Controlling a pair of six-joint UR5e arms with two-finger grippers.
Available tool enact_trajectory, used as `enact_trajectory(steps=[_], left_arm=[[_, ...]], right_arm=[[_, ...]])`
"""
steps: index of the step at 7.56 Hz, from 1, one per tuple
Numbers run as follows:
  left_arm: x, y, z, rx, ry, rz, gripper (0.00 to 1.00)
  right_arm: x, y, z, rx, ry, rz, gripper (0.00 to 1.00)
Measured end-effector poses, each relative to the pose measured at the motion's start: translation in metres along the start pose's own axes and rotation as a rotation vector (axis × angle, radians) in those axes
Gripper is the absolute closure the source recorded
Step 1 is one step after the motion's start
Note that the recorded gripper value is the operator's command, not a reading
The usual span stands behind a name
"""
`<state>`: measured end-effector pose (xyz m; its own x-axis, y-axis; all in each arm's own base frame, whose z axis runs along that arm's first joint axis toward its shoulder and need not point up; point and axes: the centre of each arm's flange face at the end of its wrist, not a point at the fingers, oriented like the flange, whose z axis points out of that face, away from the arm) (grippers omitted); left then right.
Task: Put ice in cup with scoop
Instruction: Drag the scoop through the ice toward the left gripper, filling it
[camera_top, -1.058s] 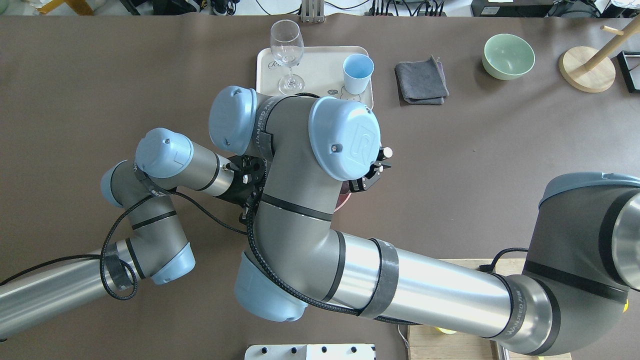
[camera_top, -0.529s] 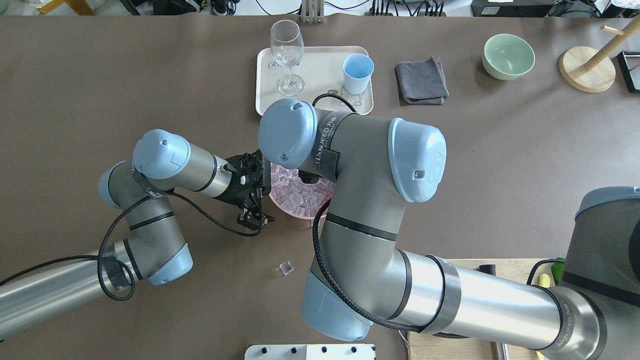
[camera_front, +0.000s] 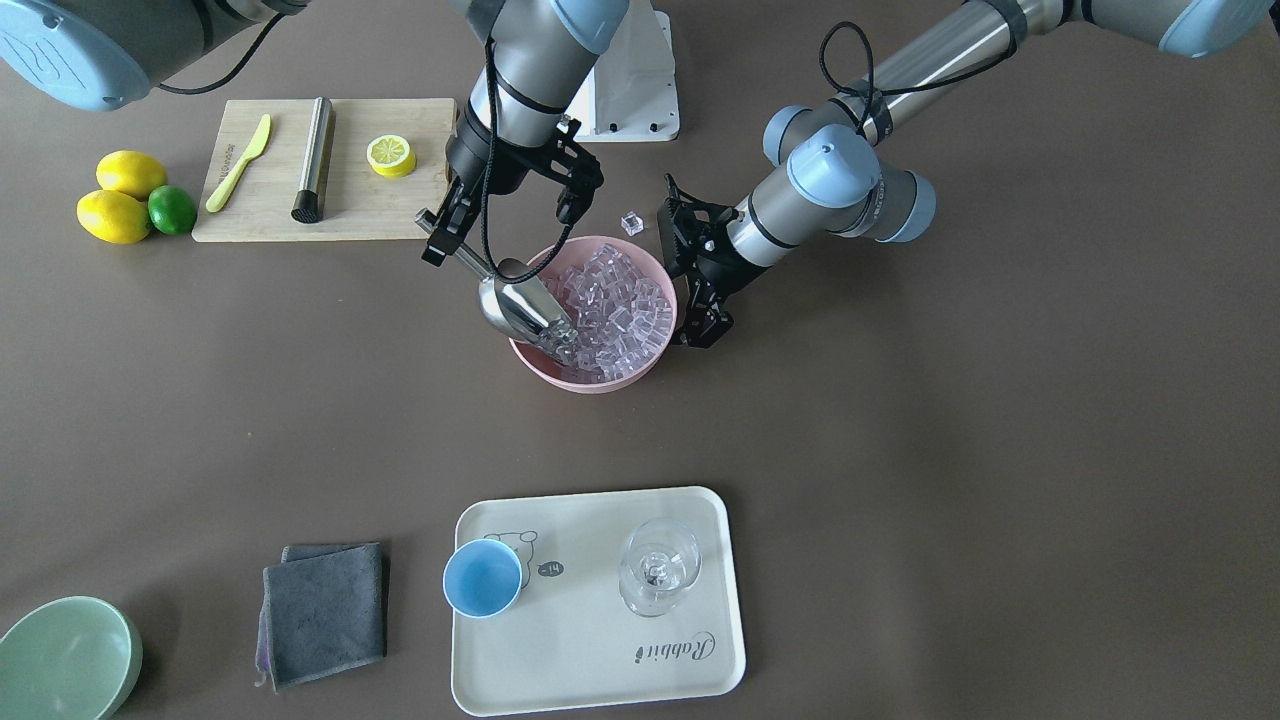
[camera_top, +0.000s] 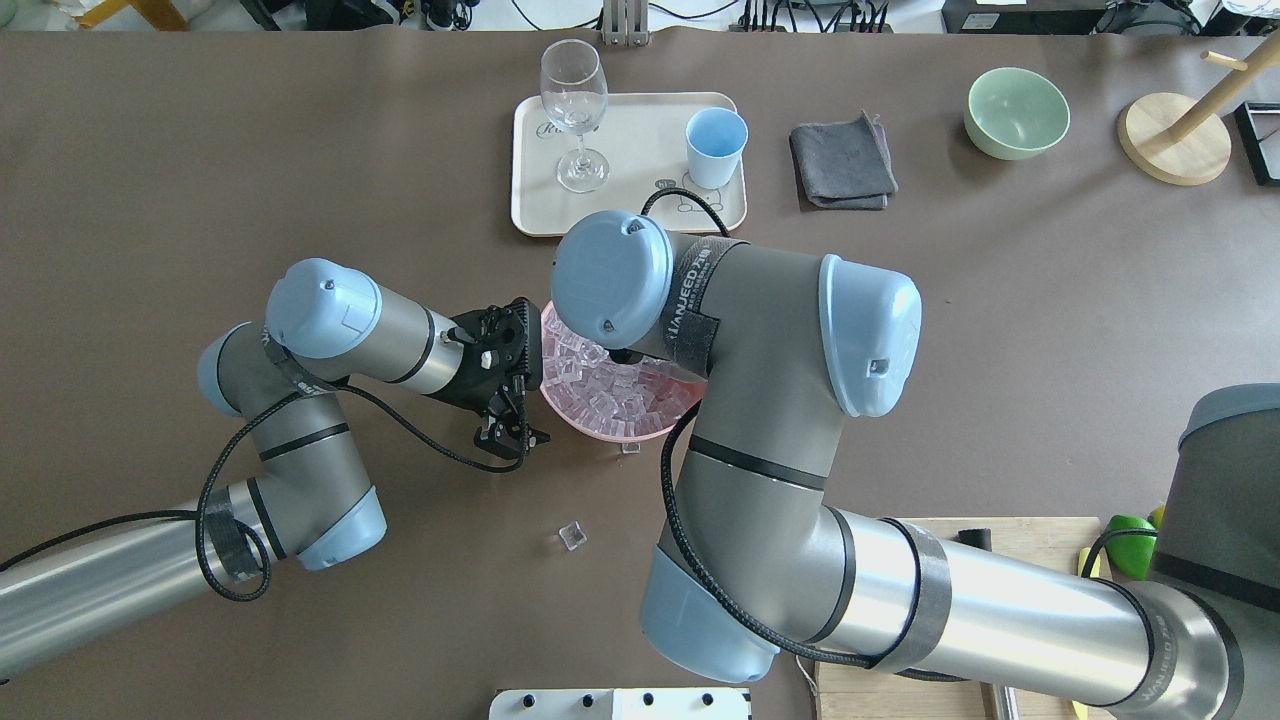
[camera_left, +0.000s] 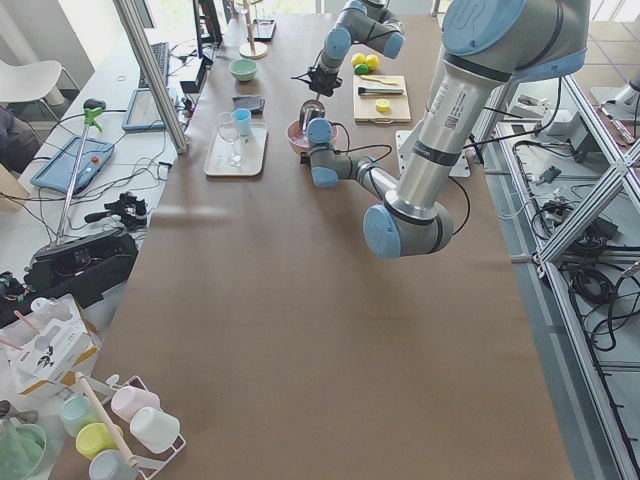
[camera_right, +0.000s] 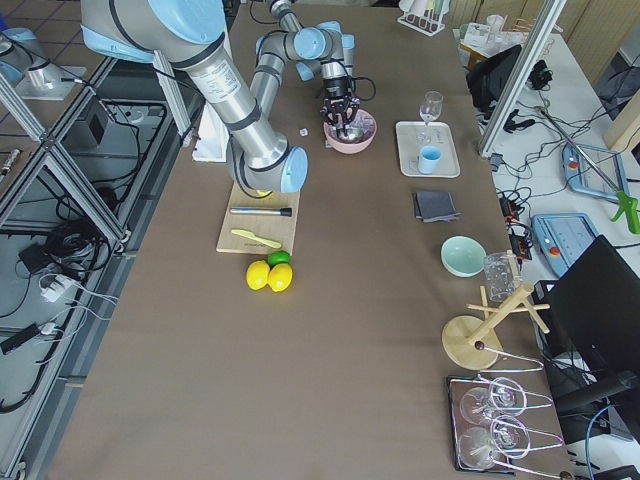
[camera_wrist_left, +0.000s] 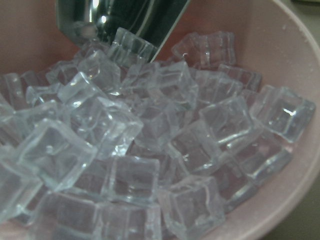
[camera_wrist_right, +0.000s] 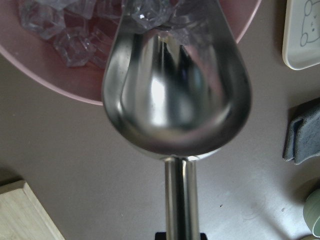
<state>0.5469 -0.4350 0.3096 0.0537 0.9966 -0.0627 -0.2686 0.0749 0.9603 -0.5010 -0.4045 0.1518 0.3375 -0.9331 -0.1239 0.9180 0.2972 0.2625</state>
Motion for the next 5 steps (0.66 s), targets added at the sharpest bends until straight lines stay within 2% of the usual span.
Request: enact_trajectory(steps=[5], left_arm=[[0.001,-0.007,0.0,0.004,0.001,-0.003,0.03]], right_arm=[[-0.004,-0.001,0.026,0.114,-0.009,0.103,1.0]])
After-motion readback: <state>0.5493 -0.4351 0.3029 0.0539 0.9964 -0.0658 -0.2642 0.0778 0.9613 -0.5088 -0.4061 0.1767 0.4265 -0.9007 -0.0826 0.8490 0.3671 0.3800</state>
